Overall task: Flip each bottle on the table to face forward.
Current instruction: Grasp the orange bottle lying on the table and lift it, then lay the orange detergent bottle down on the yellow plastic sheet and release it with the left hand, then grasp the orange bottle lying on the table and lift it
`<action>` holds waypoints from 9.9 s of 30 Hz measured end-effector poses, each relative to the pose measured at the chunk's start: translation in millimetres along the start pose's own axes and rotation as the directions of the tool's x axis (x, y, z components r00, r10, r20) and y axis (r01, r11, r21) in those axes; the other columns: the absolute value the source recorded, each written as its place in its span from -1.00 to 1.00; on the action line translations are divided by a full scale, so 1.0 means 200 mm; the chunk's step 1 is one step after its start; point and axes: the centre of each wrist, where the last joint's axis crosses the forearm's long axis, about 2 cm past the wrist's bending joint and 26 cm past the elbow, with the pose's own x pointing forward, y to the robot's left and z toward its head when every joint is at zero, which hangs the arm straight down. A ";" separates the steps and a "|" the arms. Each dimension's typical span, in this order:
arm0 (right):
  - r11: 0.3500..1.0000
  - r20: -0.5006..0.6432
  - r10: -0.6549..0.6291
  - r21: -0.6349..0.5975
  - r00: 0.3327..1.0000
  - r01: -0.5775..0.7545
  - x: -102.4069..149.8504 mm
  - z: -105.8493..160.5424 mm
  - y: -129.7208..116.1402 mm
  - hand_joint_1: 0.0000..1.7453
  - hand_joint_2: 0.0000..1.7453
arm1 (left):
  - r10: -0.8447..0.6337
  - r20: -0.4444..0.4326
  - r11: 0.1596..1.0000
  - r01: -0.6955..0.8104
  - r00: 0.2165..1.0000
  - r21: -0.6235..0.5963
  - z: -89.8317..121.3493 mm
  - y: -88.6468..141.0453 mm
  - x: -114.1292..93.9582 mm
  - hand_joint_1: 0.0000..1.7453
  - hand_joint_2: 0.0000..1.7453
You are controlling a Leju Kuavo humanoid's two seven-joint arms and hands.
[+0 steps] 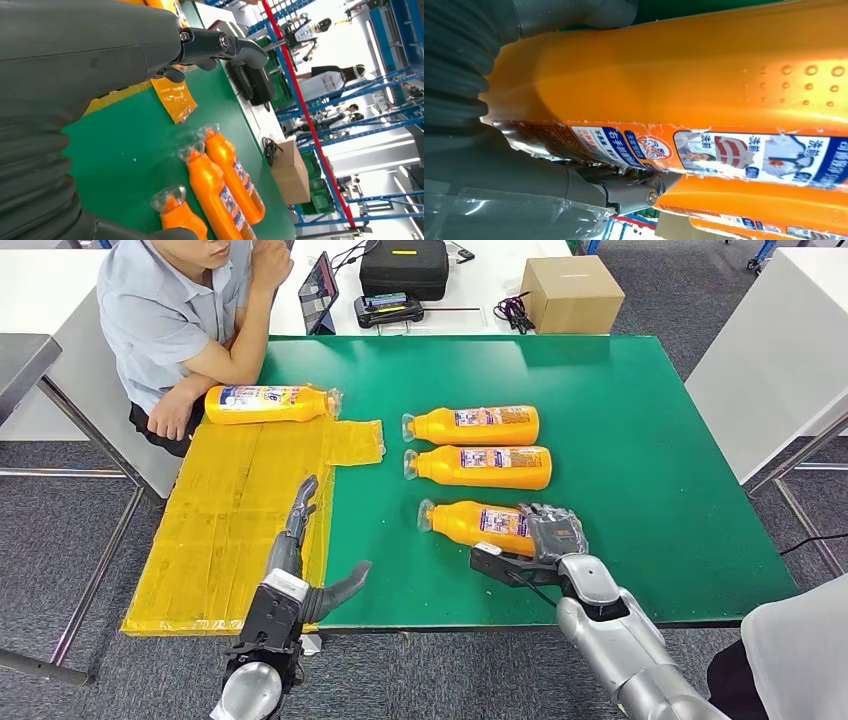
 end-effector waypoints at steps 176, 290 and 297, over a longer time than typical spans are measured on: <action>0.582 0.580 -0.747 0.337 0.324 0.740 0.50 0.00 0.00 -1.00 1.00 | -0.934 0.257 0.213 0.965 0.246 -0.151 -0.44 0.35 -0.47 0.89 1.00; 0.725 0.229 -0.384 -0.525 0.895 0.445 0.13 0.34 0.07 -1.00 1.00 | -0.010 0.183 0.979 -0.028 0.983 0.201 0.15 0.05 0.05 -1.00 1.00; 0.794 0.132 -0.138 -0.578 0.982 0.189 0.14 0.33 0.07 -1.00 1.00 | 0.020 0.168 0.981 -0.052 0.986 0.188 0.14 0.04 0.06 -1.00 1.00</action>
